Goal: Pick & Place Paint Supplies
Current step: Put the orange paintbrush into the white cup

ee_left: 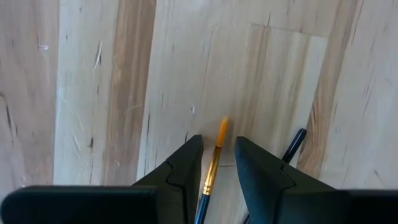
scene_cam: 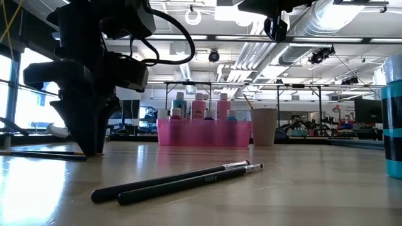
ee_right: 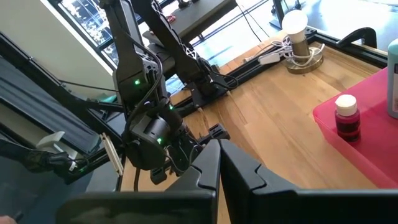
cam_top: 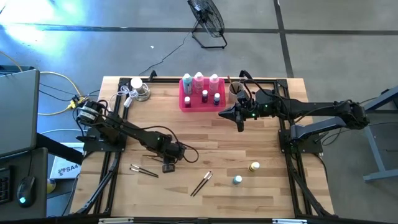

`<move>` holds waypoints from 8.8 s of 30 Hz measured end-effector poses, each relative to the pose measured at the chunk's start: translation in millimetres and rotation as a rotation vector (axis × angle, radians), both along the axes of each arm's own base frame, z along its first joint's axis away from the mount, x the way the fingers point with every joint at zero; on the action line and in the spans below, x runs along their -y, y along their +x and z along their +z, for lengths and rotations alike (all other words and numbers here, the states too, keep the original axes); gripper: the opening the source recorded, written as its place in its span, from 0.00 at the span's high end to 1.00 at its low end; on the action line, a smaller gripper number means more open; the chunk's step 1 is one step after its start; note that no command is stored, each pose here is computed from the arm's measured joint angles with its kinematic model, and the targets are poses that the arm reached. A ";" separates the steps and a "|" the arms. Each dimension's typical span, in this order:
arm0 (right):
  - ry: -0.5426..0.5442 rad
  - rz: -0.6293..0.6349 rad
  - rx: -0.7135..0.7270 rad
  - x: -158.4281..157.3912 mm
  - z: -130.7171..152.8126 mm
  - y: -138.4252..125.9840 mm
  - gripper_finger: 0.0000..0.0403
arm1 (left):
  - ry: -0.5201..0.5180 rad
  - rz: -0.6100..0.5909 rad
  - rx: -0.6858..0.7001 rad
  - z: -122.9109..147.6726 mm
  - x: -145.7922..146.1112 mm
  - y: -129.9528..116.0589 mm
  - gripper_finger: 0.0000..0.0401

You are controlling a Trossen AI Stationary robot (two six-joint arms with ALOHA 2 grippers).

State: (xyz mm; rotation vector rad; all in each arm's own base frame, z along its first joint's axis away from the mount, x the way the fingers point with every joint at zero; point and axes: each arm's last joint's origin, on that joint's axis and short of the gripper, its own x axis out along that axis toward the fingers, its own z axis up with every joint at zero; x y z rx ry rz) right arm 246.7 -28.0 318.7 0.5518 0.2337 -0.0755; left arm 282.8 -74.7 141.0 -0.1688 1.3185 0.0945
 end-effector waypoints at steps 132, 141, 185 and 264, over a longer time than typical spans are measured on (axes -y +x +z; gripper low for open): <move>-0.437 -0.118 0.451 5.6 36.5 16.3 0.54 | 0.118 0.080 1.308 324.7 -116.5 41.2 1.00; -0.432 -0.077 0.435 4.4 34.3 16.9 0.54 | 0.110 0.077 1.296 315.9 -118.0 53.8 1.00; -0.381 -0.065 0.450 4.1 35.1 16.8 0.98 | 0.155 0.069 1.267 309.0 -119.6 60.4 1.00; -0.372 -0.849 -0.087 124.5 -79.5 -59.2 0.99 | 0.303 0.338 1.447 206.9 -101.4 -136.0 0.56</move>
